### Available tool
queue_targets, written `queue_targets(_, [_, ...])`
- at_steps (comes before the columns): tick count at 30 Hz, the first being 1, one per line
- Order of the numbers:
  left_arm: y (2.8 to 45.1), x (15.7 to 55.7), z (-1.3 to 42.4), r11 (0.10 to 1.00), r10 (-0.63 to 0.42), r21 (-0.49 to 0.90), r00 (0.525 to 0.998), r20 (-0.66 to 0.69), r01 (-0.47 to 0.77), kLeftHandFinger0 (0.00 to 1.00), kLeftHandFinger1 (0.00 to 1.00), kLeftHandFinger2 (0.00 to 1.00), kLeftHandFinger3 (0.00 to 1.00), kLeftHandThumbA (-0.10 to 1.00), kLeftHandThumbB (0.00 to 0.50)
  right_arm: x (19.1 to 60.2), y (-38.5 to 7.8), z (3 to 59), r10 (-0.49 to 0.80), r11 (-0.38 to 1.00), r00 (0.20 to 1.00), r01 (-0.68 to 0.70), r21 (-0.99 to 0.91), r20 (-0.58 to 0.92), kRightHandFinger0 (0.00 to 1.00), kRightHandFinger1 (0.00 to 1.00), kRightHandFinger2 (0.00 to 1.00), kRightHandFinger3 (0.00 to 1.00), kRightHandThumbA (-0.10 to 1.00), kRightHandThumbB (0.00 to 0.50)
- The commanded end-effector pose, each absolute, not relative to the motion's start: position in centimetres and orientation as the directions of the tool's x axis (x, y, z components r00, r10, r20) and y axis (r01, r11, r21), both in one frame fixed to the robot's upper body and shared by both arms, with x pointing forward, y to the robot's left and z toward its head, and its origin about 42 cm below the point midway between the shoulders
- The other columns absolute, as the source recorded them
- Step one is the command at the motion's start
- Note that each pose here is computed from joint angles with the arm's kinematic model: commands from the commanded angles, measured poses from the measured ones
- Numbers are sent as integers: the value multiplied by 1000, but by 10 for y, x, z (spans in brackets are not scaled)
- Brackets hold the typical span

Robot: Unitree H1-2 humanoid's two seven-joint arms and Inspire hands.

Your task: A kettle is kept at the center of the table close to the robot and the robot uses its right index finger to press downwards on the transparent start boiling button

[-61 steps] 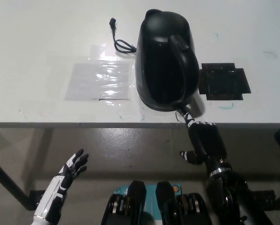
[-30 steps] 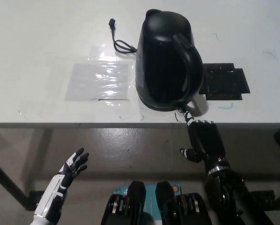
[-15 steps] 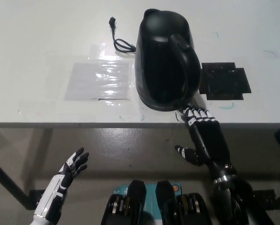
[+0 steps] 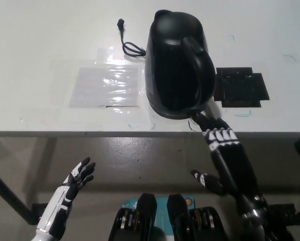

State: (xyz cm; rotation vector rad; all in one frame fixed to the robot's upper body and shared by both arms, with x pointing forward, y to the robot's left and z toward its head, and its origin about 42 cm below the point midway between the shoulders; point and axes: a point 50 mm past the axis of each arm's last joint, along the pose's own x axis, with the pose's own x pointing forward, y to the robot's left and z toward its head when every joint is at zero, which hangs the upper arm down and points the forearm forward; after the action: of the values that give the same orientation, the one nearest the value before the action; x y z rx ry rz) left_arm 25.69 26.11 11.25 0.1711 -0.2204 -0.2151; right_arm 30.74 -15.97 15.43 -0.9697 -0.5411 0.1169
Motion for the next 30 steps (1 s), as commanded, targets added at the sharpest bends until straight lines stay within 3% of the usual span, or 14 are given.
queue_targets(1, [263,259,124,956,-252,218,933,258,198,1000,1000,1000,1000,1000,344,286,-179,167,306,672,767,246,-698,564,1000,1000,1000,1000,1000,310])
queue_targets(9, [262,259,122,957,-249,215,933,260,195,1000,1000,1000,1000,1000,355,247,-225,167,221,724,712,338,-601,666,1000,1000,1000,1000,1000,304])
queue_targets(17, [261,259,122,960,-243,204,936,255,194,1000,1000,1000,1000,1000,365,231,-243,150,162,779,743,308,-546,650,1000,1000,1000,1000,1000,329])
queue_targets(20, [260,260,122,958,-246,206,937,250,197,1000,1000,1000,1000,1000,375,230,-244,144,147,807,763,275,-523,629,1000,1000,1000,1000,1000,312])
queue_targets(23, [260,259,123,957,-246,213,937,249,195,1000,1000,1000,1000,1000,372,231,-244,137,119,835,793,245,-492,597,1000,1000,1000,1000,1000,348])
queue_targets(27, [260,260,122,957,-250,210,937,245,200,1000,1000,1000,1000,1000,379,233,-244,131,99,876,823,194,-441,559,1000,1000,1000,1000,1000,328])
queue_targets(30, [260,259,122,957,-251,209,937,244,202,1000,1000,1000,1000,1000,368,236,-244,126,104,891,838,161,-424,536,1000,1000,1000,1000,1000,285])
